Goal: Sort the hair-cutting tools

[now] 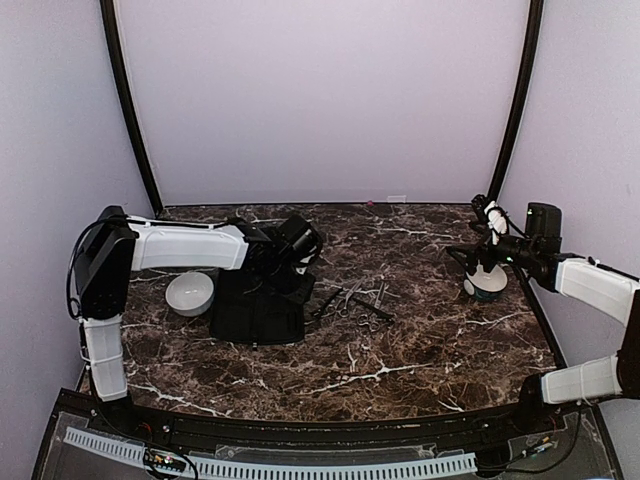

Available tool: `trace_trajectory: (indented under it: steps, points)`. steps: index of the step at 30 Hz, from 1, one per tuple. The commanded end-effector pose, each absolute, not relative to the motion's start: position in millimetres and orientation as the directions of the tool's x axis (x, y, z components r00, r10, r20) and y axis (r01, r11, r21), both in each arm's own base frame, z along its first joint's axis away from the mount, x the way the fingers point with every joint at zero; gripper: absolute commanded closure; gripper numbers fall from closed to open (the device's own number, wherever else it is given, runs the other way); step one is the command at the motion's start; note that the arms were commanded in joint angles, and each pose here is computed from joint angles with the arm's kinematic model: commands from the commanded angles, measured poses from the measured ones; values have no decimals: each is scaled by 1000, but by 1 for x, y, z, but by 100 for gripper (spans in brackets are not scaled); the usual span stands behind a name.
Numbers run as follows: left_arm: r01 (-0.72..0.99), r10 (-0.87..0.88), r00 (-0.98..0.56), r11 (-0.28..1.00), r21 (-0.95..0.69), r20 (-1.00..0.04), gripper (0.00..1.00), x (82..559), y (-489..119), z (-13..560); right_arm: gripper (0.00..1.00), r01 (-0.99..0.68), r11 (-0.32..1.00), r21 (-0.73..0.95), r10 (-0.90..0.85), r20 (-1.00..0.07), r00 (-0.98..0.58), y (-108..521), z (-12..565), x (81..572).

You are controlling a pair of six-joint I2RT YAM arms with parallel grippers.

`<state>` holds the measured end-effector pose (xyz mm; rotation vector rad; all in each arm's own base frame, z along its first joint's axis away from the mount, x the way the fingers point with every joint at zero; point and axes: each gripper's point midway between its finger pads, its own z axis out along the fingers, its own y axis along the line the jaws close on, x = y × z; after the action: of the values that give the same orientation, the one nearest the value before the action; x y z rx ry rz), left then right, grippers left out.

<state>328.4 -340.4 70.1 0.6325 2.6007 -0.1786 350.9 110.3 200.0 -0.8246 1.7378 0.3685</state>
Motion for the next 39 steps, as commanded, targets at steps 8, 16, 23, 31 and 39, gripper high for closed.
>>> trace_trajectory:
  steps: [8, 16, 23, 31, 39]
  points:
    - [403, 392, -812, 913, 70, -434, 70, 343, -333, 56, 1, -699, 690, -190, -354, -930, -96, 110, 208, 351]
    - [400, 390, -820, 914, 67, -419, 82, 342, -334, 51, 1, -714, 679, -172, -354, -929, -112, 112, 204, 351]
    - [393, 389, -828, 916, 77, -403, 79, 340, -330, 48, 1, -721, 672, -171, -358, -927, -113, 114, 204, 350]
    - [396, 395, -840, 915, 77, -372, 81, 337, -331, 37, 1, -719, 674, -170, -356, -927, -115, 113, 204, 350]
    - [407, 407, -841, 910, 80, -355, 100, 335, -330, 47, 1, -723, 670, -170, -358, -927, -114, 114, 204, 350]
